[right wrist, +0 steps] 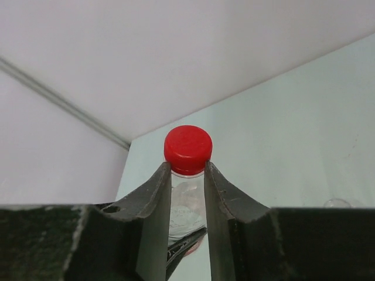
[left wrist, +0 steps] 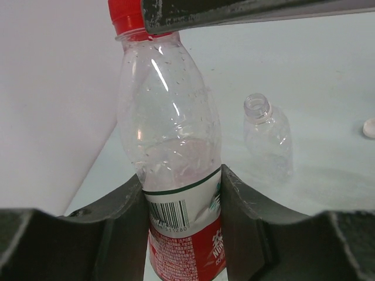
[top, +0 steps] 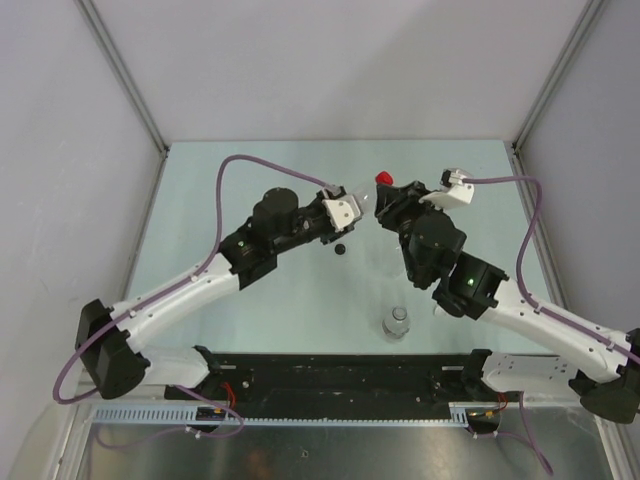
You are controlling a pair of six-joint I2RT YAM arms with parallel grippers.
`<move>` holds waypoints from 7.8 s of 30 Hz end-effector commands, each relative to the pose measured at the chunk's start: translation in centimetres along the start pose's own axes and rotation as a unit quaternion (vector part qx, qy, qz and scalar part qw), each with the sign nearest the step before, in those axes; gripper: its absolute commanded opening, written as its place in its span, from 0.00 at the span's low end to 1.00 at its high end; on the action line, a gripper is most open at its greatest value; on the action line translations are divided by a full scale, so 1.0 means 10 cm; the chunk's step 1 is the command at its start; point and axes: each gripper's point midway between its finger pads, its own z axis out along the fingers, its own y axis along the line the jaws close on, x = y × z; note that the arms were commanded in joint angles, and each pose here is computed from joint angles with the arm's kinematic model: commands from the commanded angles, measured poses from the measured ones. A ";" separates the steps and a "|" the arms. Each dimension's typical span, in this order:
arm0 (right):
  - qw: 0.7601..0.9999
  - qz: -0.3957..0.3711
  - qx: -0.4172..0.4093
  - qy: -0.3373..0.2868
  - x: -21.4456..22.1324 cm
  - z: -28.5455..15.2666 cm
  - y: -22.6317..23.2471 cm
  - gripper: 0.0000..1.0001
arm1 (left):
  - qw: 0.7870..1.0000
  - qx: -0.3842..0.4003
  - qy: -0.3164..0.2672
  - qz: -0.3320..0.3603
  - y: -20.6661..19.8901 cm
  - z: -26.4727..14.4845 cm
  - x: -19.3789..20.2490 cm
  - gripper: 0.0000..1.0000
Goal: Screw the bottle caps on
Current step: Screw the bottle cap onto the plastic bottle, then place the plastic bottle at the center of the board, then pick up the bottle cap from the center of the board.
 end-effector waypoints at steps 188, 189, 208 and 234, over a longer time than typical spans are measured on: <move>0.961 -0.145 -0.098 0.212 0.14 0.02 -1.46 0.99 | 0.899 -0.229 -0.008 -0.374 -0.37 -0.99 1.18 1.00; 0.956 -0.159 -0.106 0.224 0.23 -0.03 -1.38 0.99 | 0.898 -0.226 -0.004 -0.378 -0.40 -0.99 1.21 1.00; 0.911 -0.362 -0.056 0.190 0.73 0.09 -1.09 0.99 | 0.866 -0.200 0.053 -0.455 -0.77 -1.17 1.51 0.99; 0.944 -0.309 0.038 0.111 0.16 -0.16 -1.40 0.99 | 0.830 -0.186 0.237 -0.470 -0.27 -0.01 1.95 0.89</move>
